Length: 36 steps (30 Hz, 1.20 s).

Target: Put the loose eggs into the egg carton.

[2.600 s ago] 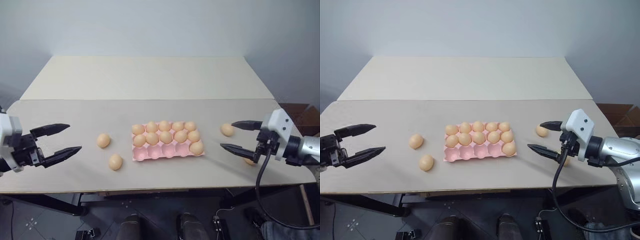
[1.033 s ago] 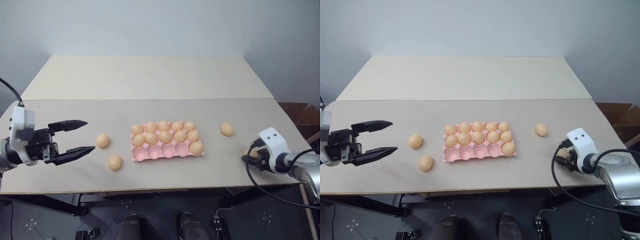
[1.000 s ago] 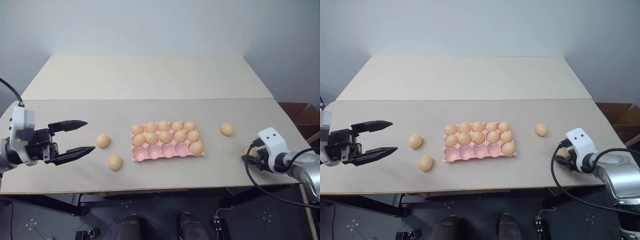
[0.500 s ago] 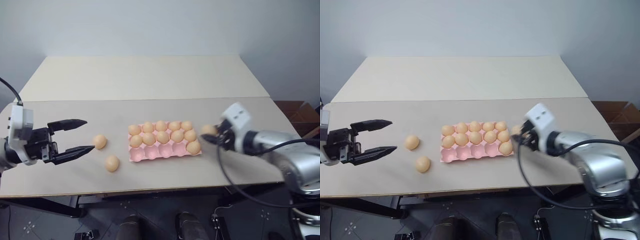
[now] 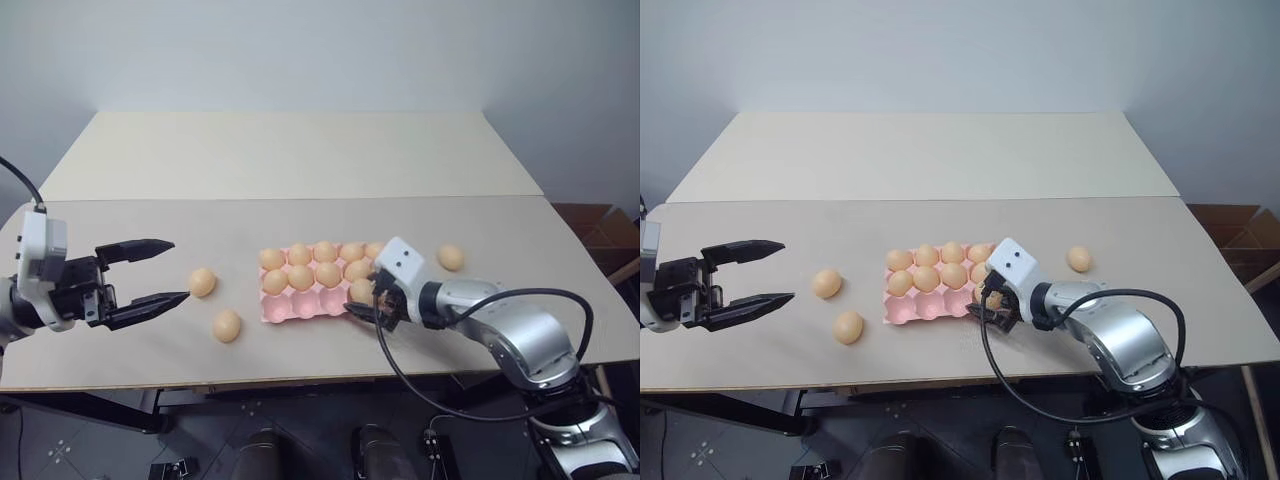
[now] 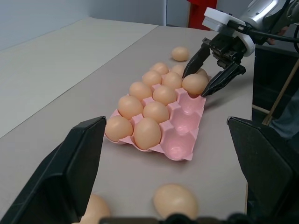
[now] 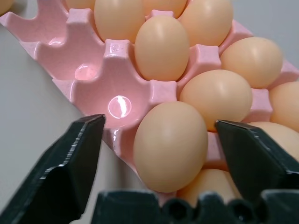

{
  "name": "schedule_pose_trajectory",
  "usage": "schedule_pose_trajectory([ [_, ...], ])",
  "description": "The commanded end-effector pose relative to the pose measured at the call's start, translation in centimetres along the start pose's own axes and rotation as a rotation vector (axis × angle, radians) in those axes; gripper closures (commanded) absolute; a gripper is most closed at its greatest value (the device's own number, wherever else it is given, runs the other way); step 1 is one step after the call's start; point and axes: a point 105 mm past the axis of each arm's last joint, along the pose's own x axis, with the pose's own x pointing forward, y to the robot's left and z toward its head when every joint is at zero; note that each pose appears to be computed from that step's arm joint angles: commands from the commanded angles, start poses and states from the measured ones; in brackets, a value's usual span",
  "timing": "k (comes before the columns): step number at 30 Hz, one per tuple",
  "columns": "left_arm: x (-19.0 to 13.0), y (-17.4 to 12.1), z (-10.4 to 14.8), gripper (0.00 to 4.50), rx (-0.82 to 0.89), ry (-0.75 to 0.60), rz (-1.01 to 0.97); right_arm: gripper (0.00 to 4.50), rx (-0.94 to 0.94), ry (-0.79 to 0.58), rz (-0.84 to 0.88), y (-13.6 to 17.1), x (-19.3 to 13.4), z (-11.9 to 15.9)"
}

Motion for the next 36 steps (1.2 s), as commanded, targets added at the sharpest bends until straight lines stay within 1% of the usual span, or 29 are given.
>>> schedule_pose_trajectory([
  [1, -0.4, -0.2, 0.9, 0.00, 0.044, -0.011, 0.006, 0.03, -0.055, -0.120, -0.069, -1.9, -3.9, 3.3],
  [4, -0.7, -0.2, 0.6, 0.00, 0.036, -0.009, 0.017, 0.03, -0.051, -0.162, -0.102, -3.2, -7.3, 4.0],
  [6, -1.1, 0.0, 0.4, 0.00, 0.026, -0.016, 0.040, 0.03, -0.032, -0.188, -0.136, -4.4, -9.8, 3.6],
  [7, -1.2, 0.0, 0.4, 0.00, 0.023, -0.020, 0.048, 0.03, -0.023, -0.197, -0.147, -4.8, -10.5, 3.5],
  [11, -1.6, 0.1, 0.5, 0.00, 0.016, -0.040, 0.065, 0.03, -0.058, -0.170, -0.191, -6.3, -14.1, 1.1],
  [13, -1.6, 0.1, 0.8, 0.00, 0.016, -0.057, 0.068, 0.03, -0.057, -0.124, -0.186, -6.5, -15.4, -1.2],
  [15, -1.6, 0.1, 1.0, 0.00, 0.019, -0.069, 0.068, 0.03, -0.050, -0.103, -0.174, -6.4, -16.2, -3.0],
  [18, -1.6, -0.1, 0.9, 0.00, 0.016, -0.069, 0.068, 0.03, -0.026, -0.095, -0.181, -6.3, -16.6, -5.3],
  [21, -1.6, -0.2, 0.8, 0.00, 0.012, -0.067, 0.068, 0.03, -0.023, -0.091, -0.200, -6.4, -16.4, -6.2],
  [24, -1.6, -0.2, 0.9, 0.00, 0.012, -0.066, 0.069, 0.03, -0.026, -0.098, -0.211, -6.7, -16.2, -6.0],
  [30, -1.5, -0.1, 1.0, 0.00, 0.016, -0.064, 0.071, 0.03, 0.000, -0.060, -0.274, -7.7, -16.0, -6.2],
  [34, -1.4, -0.1, 1.0, 0.00, 0.017, -0.065, 0.070, 0.03, 0.032, -0.049, -0.354, -9.2, -15.0, -5.9],
  [36, -1.4, 0.0, 1.0, 0.00, 0.016, -0.063, 0.068, 0.03, 0.061, -0.035, -0.412, -10.5, -13.8, -5.8],
])
